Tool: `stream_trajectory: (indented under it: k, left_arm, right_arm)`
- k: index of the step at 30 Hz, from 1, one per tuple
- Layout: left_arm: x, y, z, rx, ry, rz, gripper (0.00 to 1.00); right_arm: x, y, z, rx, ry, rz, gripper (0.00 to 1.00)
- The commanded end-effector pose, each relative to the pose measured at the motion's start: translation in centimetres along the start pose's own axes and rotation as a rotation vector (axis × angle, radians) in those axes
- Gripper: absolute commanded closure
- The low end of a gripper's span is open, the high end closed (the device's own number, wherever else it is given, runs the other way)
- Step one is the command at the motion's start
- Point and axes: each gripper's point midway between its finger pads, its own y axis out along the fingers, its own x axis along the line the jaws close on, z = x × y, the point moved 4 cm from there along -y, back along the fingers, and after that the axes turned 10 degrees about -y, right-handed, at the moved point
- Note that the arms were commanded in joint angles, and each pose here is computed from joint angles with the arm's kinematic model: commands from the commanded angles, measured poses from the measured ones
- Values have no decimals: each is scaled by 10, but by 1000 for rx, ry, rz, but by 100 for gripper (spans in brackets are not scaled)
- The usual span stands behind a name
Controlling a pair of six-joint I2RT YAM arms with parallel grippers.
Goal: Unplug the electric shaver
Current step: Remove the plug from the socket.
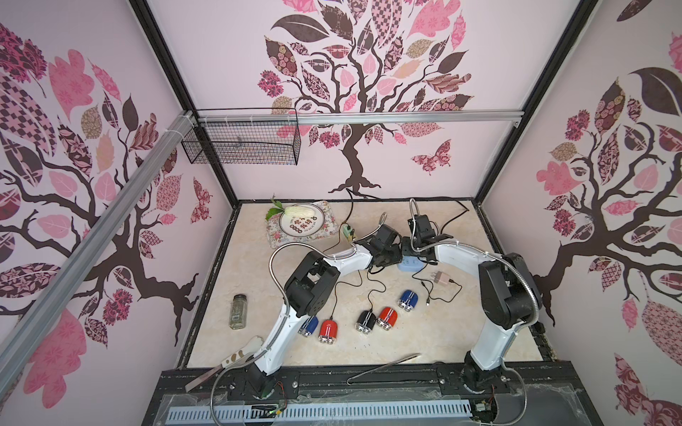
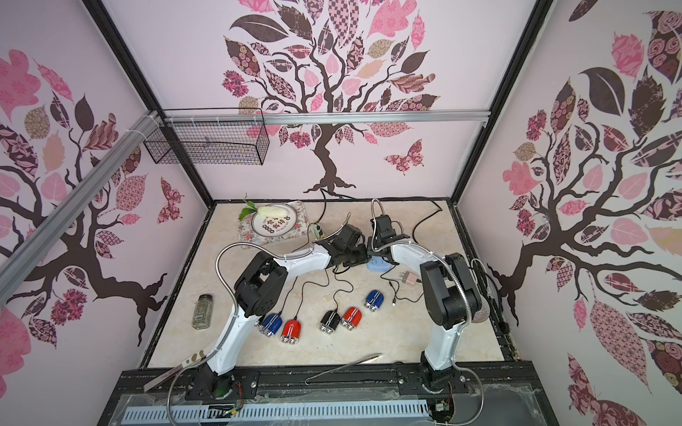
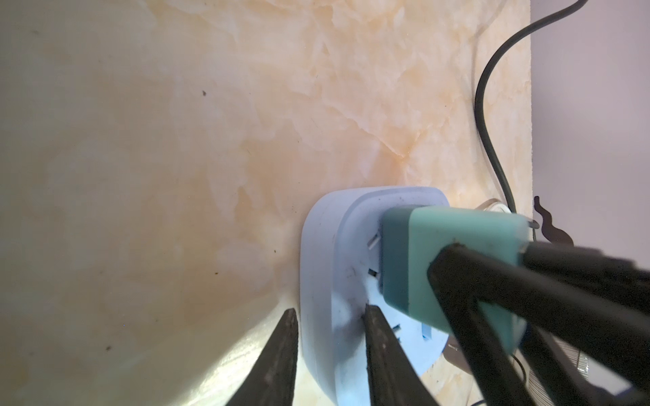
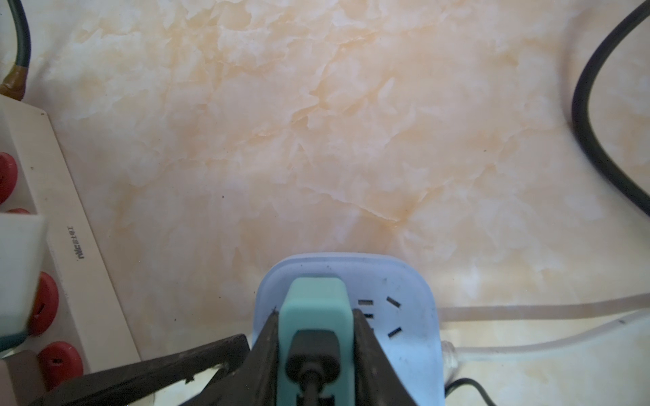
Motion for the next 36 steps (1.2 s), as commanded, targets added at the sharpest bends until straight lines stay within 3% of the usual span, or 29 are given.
stream_trajectory:
  k: [1, 13, 36]
  left_arm:
    - [49, 13, 24, 69, -24, -164, 67]
    - [55, 17, 27, 76, -30, -177, 67]
    - [56, 17, 27, 72, -45, -179, 67]
  right_arm:
    - [14, -26, -30, -79, 7, -53, 80]
    - [19, -38, -37, -103, 1, -64, 80]
    - [15, -57, -42, -122, -35, 47, 80]
